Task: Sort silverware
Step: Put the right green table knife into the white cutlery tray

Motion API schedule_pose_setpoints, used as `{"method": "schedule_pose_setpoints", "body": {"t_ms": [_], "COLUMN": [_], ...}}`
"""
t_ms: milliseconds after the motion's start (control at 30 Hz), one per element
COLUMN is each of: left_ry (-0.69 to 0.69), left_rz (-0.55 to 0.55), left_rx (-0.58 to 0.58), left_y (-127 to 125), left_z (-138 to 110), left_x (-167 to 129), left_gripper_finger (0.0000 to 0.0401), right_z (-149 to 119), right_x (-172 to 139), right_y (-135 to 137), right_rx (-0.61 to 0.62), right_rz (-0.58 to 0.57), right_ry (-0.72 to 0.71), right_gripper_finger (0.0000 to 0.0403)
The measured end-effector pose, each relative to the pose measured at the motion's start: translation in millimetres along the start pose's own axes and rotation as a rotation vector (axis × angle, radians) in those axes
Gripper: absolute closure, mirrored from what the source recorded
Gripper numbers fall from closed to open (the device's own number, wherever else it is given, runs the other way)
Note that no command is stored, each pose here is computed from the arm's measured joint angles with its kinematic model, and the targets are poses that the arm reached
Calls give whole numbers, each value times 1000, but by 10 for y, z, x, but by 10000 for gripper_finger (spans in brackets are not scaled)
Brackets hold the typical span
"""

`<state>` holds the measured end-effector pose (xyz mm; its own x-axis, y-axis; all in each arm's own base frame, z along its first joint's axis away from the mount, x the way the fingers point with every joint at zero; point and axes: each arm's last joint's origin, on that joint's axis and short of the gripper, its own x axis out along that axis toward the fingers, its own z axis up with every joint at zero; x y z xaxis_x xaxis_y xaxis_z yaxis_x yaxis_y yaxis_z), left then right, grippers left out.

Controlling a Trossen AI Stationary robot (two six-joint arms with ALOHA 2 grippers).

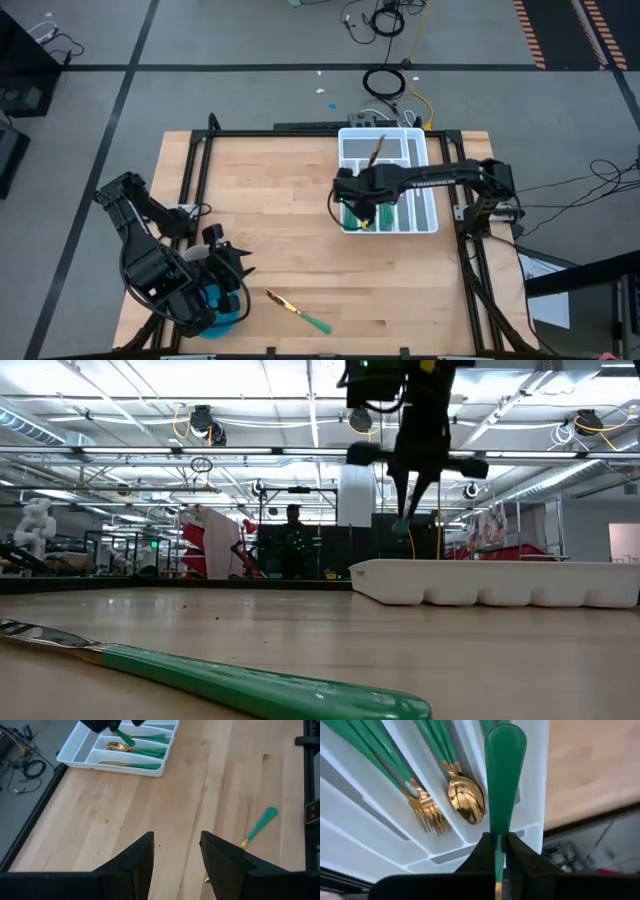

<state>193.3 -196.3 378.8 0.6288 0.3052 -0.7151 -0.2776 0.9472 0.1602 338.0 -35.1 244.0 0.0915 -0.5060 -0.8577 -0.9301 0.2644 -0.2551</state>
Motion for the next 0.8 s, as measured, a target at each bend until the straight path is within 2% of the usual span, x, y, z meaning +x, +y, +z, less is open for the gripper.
{"method": "schedule_pose_setpoints", "body": {"t_ms": [267,800], "left_ry": [-15,-33], "left_rz": [30,42], "left_rx": [-35,-60], "left_y": [22,28], "left_z": [-5,0], "left_x": [0,0], "left_gripper_finger": [232,232], "right_z": [136,275], "right_x": [296,456], "right_y": [95,88], "right_rx": [-142,-218], "right_rz": [-40,-95], "right_ry": [-24,-134], "right_gripper_finger": [402,402]}}
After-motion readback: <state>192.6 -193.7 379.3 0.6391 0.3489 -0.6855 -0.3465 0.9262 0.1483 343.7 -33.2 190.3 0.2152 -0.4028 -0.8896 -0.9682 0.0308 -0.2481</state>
